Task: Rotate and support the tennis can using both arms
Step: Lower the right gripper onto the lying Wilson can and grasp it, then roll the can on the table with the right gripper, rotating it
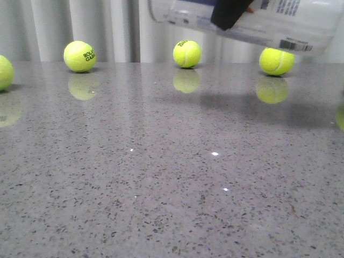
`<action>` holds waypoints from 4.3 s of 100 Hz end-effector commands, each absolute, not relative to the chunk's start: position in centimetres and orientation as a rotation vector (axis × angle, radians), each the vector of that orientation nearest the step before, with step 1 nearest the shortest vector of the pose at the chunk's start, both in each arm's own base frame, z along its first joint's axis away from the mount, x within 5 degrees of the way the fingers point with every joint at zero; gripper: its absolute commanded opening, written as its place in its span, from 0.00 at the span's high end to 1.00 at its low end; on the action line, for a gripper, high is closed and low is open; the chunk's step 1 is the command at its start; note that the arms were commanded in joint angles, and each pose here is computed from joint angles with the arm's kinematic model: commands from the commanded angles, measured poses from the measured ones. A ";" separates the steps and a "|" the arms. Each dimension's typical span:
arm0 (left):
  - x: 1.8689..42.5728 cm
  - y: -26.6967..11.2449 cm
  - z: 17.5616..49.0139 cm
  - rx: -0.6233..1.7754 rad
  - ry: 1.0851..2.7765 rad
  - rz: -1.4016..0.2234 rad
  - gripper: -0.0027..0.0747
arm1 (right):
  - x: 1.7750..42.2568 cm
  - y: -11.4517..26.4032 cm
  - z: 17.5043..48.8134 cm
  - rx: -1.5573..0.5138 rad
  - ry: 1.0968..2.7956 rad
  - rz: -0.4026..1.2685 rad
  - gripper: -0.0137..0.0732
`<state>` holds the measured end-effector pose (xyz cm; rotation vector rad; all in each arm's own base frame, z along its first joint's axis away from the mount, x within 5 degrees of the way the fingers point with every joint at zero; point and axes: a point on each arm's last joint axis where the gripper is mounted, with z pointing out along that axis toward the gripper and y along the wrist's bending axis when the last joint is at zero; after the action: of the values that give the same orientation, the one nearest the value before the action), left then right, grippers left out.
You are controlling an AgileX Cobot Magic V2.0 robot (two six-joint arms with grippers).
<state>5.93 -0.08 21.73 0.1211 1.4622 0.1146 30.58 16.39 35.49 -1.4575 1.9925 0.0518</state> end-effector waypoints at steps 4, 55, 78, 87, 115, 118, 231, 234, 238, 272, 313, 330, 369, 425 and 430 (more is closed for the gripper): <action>6.1 -0.1 20.7 0.107 1.446 0.100 0.99 | 30.9 18.4 36.1 -1.631 1.739 -0.040 0.58; 6.1 -0.1 20.7 0.107 1.446 0.100 0.99 | 34.1 21.3 30.0 -1.807 1.677 -0.072 0.45; 6.1 -0.1 20.7 0.107 1.446 0.100 0.99 | 34.1 21.2 30.0 -1.814 1.681 -0.068 0.15; 6.1 -0.1 20.7 0.107 1.446 0.100 0.99 | 34.1 21.3 30.0 -1.808 1.677 -0.071 0.09; 6.1 -0.1 20.7 0.107 1.446 0.100 0.99 | 34.2 21.3 30.3 -1.801 1.669 -0.075 0.10; 6.1 -0.1 20.7 0.107 1.446 0.100 0.99 | 34.2 21.3 30.4 -1.798 1.667 -0.077 0.10; 6.1 -0.1 20.7 0.107 1.446 0.100 0.99 | 33.4 20.9 32.0 -1.811 1.661 -0.069 0.10; 6.1 -0.1 20.7 0.107 1.446 0.100 0.99 | 33.4 20.9 32.0 -1.811 1.661 -0.069 0.10; 6.1 -0.1 20.7 0.107 1.446 0.100 0.99 | 33.4 20.9 32.0 -1.811 1.661 -0.069 0.10; 6.1 -0.1 20.7 0.107 1.446 0.100 0.99 | 33.4 20.9 32.0 -1.811 1.661 -0.069 0.10; 6.1 -0.1 20.7 0.107 1.446 0.100 0.99 | 33.1 20.7 32.6 -1.800 1.651 -0.074 0.10; 6.1 -0.1 20.7 0.107 1.446 0.100 0.99 | 32.6 20.4 33.7 -1.784 1.632 -0.082 0.10; 6.1 -0.1 20.7 0.107 1.446 0.100 0.99 | 32.2 20.2 34.2 -1.787 1.630 -0.081 0.10; 6.1 -0.1 20.7 0.107 1.446 0.100 0.99 | 31.6 19.1 36.6 -1.592 1.699 -0.051 0.10; 6.1 -0.1 20.7 0.107 1.446 0.100 0.99 | 31.6 18.7 36.9 -1.545 1.731 -0.038 0.10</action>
<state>5.93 -0.08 21.73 0.1211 1.4622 0.1146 32.14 19.84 33.01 -1.7167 1.7692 -0.0251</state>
